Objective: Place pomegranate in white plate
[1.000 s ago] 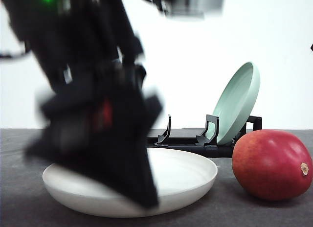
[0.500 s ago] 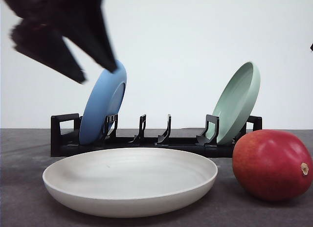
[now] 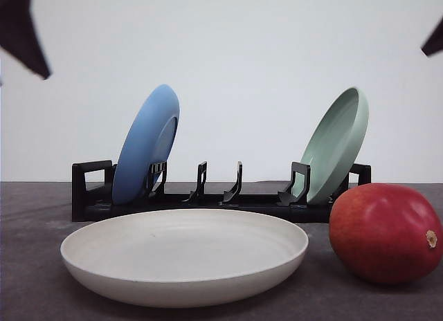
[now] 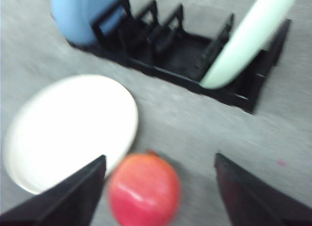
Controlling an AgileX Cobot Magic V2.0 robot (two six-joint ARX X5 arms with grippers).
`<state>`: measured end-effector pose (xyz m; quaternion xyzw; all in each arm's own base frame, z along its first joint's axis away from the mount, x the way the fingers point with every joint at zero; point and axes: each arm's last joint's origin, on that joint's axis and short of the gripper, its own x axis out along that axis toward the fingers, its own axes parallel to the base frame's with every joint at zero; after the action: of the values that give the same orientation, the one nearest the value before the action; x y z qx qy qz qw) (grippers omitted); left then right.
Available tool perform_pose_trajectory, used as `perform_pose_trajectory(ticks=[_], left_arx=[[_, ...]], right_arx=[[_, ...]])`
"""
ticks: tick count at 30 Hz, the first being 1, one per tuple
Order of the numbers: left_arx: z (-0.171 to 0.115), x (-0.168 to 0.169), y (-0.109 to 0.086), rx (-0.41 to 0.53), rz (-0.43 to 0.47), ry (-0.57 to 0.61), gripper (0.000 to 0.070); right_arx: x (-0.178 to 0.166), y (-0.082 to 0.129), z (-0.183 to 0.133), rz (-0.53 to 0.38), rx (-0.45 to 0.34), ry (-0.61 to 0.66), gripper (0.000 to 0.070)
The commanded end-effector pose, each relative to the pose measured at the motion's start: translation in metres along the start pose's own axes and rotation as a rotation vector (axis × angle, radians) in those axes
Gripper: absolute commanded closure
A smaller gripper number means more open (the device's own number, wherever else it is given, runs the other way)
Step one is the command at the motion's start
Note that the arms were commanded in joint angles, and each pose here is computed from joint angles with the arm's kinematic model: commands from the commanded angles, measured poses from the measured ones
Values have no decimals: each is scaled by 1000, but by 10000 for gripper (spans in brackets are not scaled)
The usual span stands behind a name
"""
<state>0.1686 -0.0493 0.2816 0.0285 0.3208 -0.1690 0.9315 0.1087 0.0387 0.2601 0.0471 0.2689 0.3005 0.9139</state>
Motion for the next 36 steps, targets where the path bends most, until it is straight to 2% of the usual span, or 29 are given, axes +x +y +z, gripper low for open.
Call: perform_pose_trajectory(ticks=[1,7,14,19,31,34,36], left_arx=[[-1,-2,3,3,-8,-18,226],[-5,-11,9,-26,19,-43,226],[-5,-12,9,-26,19,-49,226],[-5,-12,9,-24,19,-47,226],[-6,-12,9,-7,20,-45,227],[-6,-12,9,1,20,-44,227],[-6,-12,9,6,20,-44,227]], right_arx=[[-2,3,6,29,76,-23,201],[5,2,3,9,203,39,195],[36,-1,-3,-46,344,224,185],[63,0,-10,-105,393,350,27],[116,9,-22,-86,380,465,29],[123,11,-26,-86,375,489,79],[124,11,-28,-98,372,500,151]])
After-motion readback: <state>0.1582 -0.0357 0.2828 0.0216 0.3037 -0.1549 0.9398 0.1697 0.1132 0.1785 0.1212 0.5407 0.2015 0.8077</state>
